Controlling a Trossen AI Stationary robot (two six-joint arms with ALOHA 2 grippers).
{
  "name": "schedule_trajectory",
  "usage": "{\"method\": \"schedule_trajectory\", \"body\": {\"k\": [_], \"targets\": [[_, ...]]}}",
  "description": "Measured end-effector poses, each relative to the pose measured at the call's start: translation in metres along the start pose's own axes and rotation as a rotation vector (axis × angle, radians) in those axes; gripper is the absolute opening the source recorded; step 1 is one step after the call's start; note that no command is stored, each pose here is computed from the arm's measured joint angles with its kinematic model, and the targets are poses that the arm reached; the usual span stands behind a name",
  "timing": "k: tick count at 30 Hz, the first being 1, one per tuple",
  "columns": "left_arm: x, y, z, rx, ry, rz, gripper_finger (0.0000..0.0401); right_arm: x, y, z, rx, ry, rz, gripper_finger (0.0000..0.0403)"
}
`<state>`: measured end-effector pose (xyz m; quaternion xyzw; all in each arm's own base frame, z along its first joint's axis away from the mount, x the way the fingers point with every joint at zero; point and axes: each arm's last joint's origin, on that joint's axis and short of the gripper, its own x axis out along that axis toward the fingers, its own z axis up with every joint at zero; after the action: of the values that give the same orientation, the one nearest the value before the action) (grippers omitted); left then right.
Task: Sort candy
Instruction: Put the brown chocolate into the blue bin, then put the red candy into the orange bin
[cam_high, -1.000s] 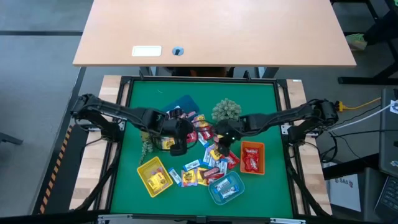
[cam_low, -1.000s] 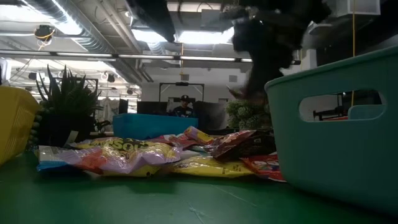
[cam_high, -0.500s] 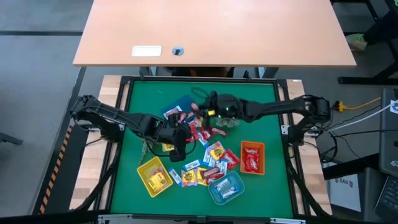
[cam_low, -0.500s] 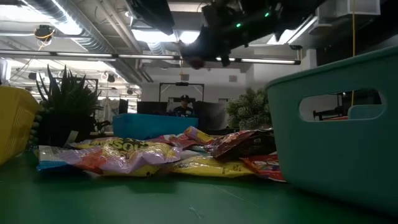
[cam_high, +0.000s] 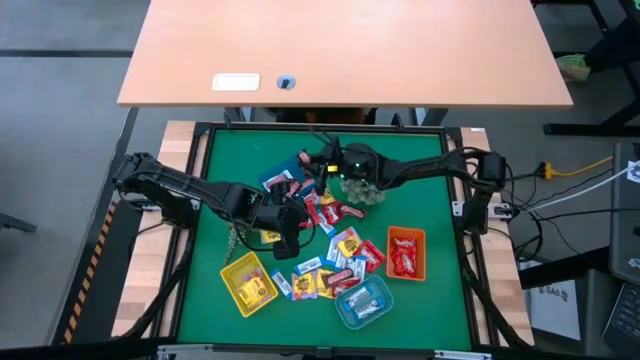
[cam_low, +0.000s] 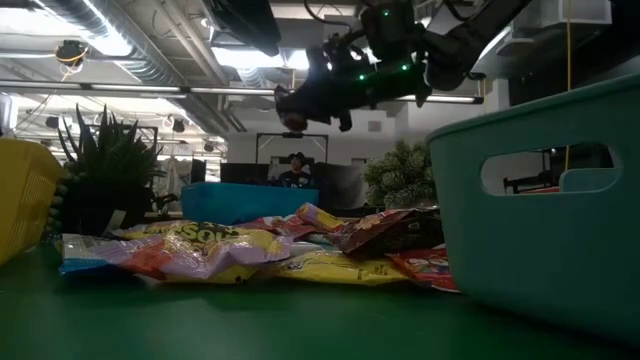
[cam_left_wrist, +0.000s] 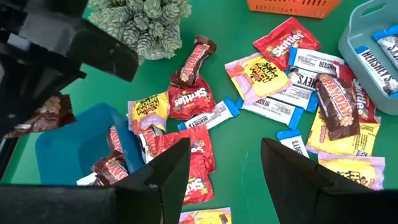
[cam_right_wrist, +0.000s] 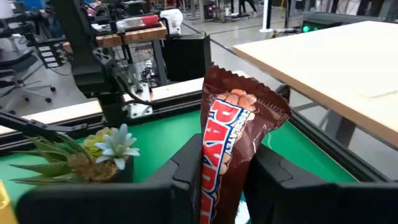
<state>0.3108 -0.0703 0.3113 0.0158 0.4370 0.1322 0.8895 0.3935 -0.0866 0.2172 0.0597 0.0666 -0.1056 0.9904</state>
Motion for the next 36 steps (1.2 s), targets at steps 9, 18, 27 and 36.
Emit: {"method": "schedule_trajectory", "body": {"k": [9, 18, 27, 36], "targets": [[0.000, 0.000, 0.000, -0.004, -0.005, -0.001, 0.0181, 0.000, 0.001, 0.000, -0.004, 0.005, 0.025, 0.0173], [0.000, 0.000, 0.001, -0.016, -0.005, -0.002, 0.0181, 0.000, 0.001, 0.000, 0.031, 0.003, 0.008, 0.0266], [0.011, -0.003, -0.006, -0.090, 0.033, 0.013, 0.0181, -0.011, 0.006, 0.017, 0.021, -0.007, 0.113, 0.0280], [0.054, -0.006, -0.056, -0.116, 0.130, 0.057, 0.0181, -0.058, 0.012, 0.063, -0.106, 0.049, 0.136, 0.0280]]}}
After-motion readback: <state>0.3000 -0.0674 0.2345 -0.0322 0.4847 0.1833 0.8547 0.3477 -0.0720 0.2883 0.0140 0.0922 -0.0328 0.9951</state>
